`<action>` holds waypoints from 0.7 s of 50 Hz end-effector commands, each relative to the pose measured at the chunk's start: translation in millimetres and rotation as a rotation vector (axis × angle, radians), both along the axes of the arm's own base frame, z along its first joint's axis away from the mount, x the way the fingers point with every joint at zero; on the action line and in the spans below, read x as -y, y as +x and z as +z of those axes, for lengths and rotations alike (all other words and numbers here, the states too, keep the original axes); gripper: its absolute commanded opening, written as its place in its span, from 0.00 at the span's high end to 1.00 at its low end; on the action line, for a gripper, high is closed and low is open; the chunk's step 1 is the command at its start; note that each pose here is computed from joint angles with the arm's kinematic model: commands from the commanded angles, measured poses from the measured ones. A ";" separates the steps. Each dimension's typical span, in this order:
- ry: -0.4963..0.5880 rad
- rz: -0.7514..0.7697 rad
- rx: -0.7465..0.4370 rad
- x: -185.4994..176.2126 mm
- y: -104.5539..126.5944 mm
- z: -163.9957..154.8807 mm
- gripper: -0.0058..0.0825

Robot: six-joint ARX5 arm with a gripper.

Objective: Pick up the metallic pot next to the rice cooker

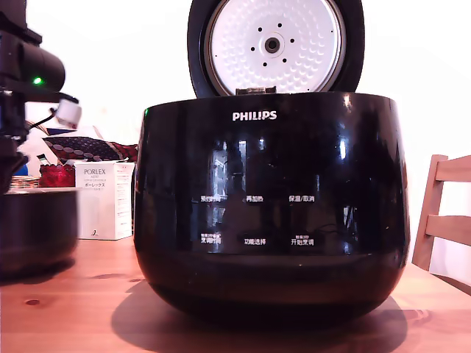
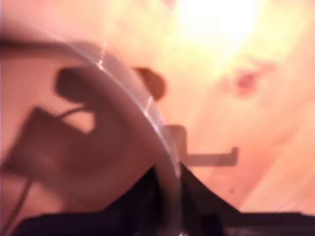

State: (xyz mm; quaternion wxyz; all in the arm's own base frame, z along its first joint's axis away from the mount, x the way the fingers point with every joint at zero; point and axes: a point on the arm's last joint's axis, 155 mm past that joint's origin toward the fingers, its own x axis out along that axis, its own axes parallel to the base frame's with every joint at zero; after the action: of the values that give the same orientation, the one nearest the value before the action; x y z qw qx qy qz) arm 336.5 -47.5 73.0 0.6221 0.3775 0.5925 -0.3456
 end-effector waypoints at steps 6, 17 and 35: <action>-0.008 -0.001 -0.006 -0.6 -6.1 4.4 0.96; 0.003 -0.007 0.052 -1.9 -8.4 25.9 0.96; 0.036 -0.088 0.187 5.4 -25.2 78.0 0.96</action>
State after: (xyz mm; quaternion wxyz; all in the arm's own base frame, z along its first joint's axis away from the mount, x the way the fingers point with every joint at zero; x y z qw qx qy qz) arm 318.2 -49.6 138.4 0.6475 0.4325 0.5368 -0.3250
